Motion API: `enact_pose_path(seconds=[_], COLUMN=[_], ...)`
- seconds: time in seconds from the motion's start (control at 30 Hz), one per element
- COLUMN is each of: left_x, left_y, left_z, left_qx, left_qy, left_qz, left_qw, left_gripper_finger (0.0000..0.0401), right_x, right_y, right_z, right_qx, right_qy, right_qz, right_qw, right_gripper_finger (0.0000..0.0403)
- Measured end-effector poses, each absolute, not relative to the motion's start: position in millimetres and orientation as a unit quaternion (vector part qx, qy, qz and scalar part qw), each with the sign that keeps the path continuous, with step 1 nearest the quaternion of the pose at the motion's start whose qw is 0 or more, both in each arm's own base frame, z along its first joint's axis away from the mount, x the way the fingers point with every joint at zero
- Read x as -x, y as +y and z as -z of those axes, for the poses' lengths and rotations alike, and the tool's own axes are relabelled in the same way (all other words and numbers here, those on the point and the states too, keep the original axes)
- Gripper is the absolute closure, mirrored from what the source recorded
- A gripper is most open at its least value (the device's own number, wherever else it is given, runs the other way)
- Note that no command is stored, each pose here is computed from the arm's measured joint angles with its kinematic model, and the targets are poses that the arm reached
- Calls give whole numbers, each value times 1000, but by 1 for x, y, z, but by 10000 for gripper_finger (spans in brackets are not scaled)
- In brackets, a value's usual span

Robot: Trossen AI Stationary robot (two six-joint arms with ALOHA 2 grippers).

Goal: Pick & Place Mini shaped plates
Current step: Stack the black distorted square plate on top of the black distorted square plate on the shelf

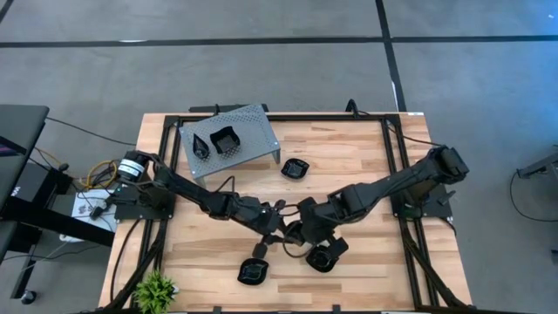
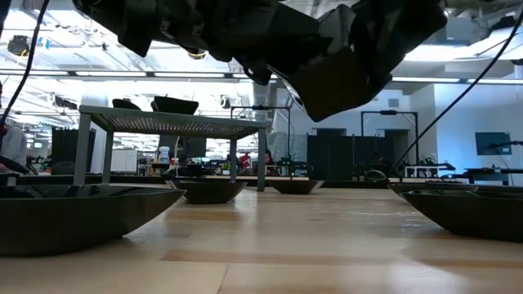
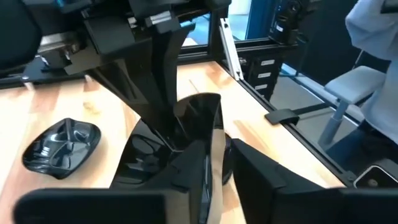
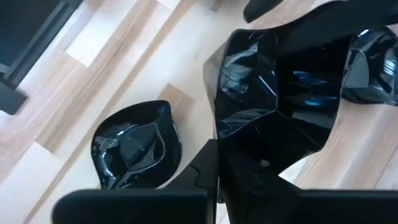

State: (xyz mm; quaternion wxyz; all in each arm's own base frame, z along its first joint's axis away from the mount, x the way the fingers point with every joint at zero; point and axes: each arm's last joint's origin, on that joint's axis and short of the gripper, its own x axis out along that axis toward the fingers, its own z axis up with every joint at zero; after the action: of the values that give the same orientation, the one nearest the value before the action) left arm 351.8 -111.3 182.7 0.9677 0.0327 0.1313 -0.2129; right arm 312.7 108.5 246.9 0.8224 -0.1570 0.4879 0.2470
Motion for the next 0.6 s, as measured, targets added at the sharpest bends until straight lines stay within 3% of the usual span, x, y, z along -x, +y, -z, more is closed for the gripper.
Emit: enact_pose_path(seconds=[0.27, 0.6], left_x=[-353, -353], left_y=[-107, -105], left_z=[-183, -182], left_qx=[-32, -29], left_qy=[131, 137], left_qz=[209, 221], left_qw=[968, 965], left_gripper_finger=[389, 393], right_x=[-315, -315], right_y=[104, 103], right_z=[-247, -248], right_qx=[141, 131], right_qy=[489, 488], right_qz=[-234, -241], right_qw=[828, 829], right_gripper_finger=[393, 324])
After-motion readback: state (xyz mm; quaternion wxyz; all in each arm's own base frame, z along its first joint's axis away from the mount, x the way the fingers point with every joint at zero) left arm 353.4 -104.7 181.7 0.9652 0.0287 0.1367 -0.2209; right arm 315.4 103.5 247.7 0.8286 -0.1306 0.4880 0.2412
